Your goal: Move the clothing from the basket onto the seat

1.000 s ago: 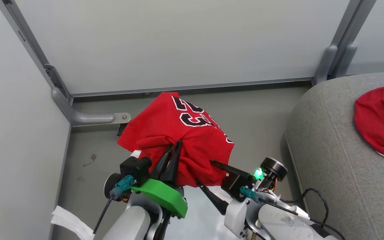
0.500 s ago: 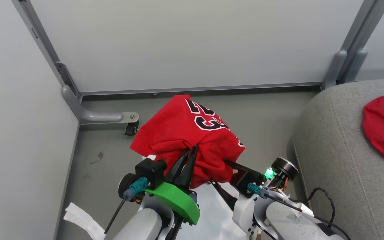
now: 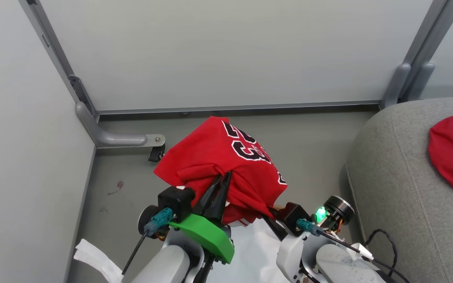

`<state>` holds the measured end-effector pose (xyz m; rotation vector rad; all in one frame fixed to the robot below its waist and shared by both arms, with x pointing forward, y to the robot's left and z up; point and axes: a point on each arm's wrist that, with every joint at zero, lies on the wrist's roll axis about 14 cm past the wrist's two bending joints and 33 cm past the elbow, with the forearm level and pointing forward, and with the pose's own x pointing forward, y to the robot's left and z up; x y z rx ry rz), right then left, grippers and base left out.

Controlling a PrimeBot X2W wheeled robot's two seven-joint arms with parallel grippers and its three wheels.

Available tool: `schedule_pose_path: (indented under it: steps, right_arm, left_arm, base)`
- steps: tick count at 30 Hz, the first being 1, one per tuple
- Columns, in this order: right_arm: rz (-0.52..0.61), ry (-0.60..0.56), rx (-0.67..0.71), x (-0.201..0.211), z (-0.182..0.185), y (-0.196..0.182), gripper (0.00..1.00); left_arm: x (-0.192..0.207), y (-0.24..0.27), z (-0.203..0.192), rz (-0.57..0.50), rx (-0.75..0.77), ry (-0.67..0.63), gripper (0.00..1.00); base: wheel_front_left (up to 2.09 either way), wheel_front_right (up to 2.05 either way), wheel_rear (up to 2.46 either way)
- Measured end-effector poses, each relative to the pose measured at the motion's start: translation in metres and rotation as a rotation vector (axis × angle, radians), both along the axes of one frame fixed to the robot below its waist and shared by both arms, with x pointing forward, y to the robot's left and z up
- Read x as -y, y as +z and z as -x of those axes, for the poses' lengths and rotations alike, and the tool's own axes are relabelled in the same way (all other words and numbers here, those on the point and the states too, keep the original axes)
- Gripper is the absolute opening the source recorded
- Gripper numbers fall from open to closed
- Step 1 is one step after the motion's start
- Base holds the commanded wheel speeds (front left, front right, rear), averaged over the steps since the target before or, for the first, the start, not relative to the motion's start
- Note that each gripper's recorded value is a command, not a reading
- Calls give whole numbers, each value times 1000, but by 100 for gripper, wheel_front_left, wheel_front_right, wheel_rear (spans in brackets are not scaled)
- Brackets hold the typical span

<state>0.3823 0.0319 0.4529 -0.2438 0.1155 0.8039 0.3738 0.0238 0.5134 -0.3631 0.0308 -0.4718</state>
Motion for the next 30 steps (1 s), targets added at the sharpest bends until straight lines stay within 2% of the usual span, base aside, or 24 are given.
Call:
schedule_pose_path:
  steps: [14,15,16,17,23,30]
  right_arm:
    - [-27,-33,-10,7,-1,2,0]
    - [-32,-36,-6,8,-2,4,0]
    - [-39,-40,-2,8,-2,6,0]
    - [-47,-45,3,9,-3,8,0]
    - [-129,-102,50,20,-11,33,0]
    - [-231,-252,109,63,-20,60,0]
  left_arm:
    - [-2,0,-5,-1,-2,13,0]
    - [-3,0,-6,-3,-2,17,32]
    - [-3,-1,-6,-6,-2,19,81]
    - [-5,-3,-7,-9,-8,27,100]
    - [-7,-9,-11,-30,-15,37,100]
    - [-1,-23,-18,-68,-32,18,100]
  base:
    - [0,0,0]
    - [0,0,0]
    - [0,0,0]
    - [0,0,0]
    - [0,0,0]
    - [0,0,0]
